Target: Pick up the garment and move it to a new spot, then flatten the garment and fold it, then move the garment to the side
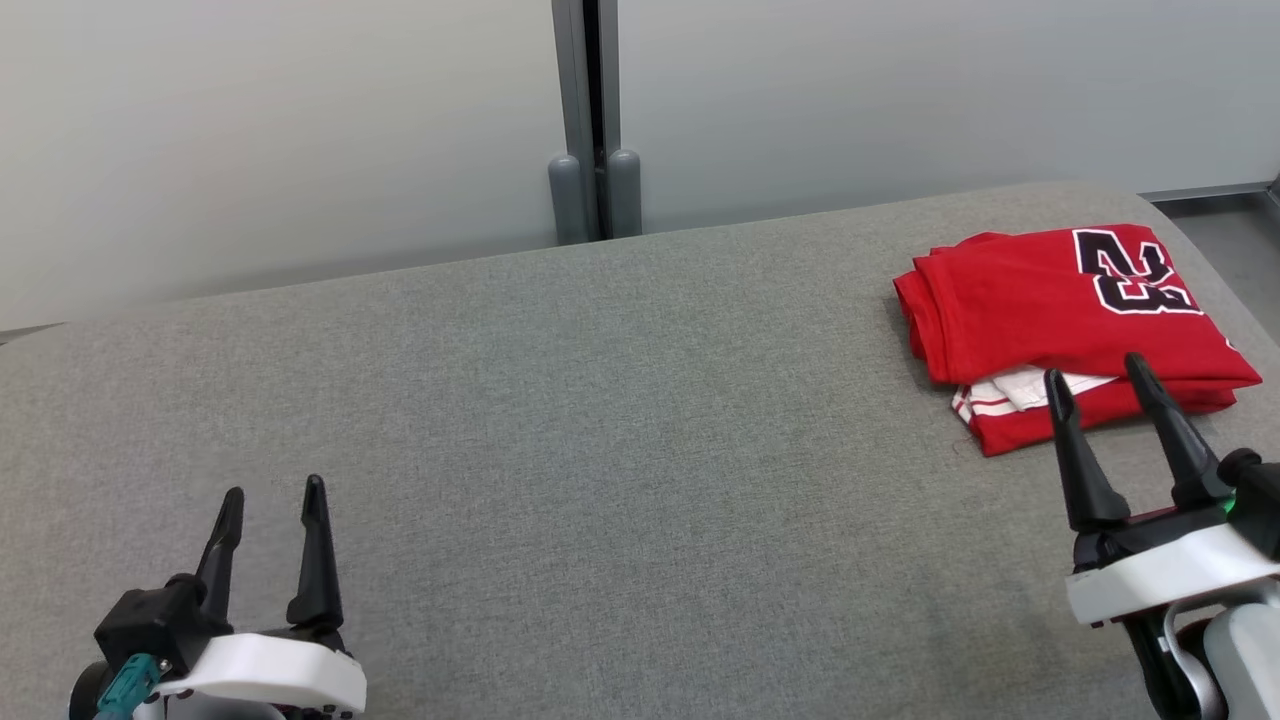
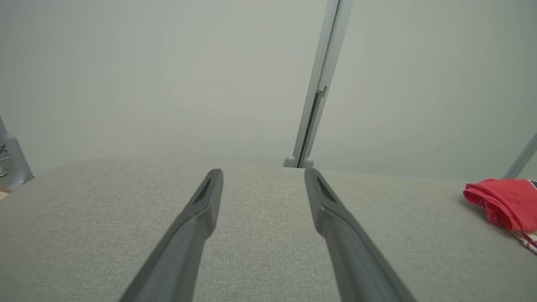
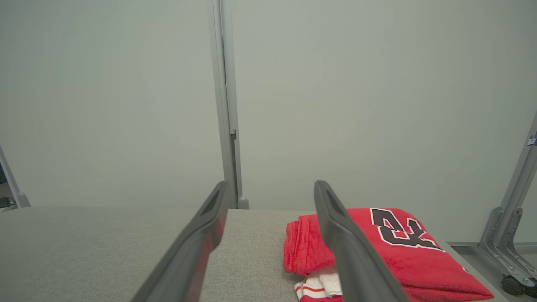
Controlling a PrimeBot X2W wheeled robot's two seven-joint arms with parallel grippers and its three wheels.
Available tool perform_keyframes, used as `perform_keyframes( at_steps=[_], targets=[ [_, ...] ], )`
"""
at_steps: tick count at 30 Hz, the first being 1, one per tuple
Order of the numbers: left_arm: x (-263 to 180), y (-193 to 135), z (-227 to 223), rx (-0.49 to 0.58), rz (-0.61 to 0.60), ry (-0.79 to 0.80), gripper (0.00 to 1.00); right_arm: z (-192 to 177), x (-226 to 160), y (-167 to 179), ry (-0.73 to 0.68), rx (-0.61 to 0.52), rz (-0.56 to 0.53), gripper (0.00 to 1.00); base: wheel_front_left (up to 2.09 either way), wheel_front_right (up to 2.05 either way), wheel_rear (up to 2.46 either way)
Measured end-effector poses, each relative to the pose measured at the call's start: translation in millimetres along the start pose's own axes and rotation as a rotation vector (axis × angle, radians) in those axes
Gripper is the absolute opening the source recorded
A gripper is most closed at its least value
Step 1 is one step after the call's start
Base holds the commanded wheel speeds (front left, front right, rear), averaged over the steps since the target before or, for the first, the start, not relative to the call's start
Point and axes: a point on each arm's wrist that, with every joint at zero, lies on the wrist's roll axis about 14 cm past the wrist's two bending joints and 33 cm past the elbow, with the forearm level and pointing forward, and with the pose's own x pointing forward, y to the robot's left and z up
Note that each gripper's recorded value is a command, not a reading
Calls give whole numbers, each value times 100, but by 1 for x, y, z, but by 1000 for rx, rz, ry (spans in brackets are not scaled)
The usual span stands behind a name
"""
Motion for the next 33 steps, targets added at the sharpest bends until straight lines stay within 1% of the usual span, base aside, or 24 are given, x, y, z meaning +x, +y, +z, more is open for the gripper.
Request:
perform_keyframes(
  at_steps=[6,12,17,18,22,24,33],
  targets=[
    [-9,14,-2,17,38,7,100,-2,-8,11,-3,28,9,100,0,0,0],
    [-14,16,-1,27,44,0,100,-5,-12,10,6,41,-3,100,0,0,0],
    [-15,15,0,30,41,-4,100,-8,-12,16,14,46,10,100,0,0,0],
    [-15,15,0,31,41,-3,0,-9,-12,18,18,48,15,0,0,0,0],
    [-22,14,-18,14,54,52,0,-27,-20,25,68,80,10,0,0,0,0],
    [-26,16,-26,-11,66,82,0,-35,-24,27,91,113,0,0,0,0,0],
    [-27,23,-31,-169,107,118,0,-35,-21,20,93,276,-63,0,0,0,0]
  ],
)
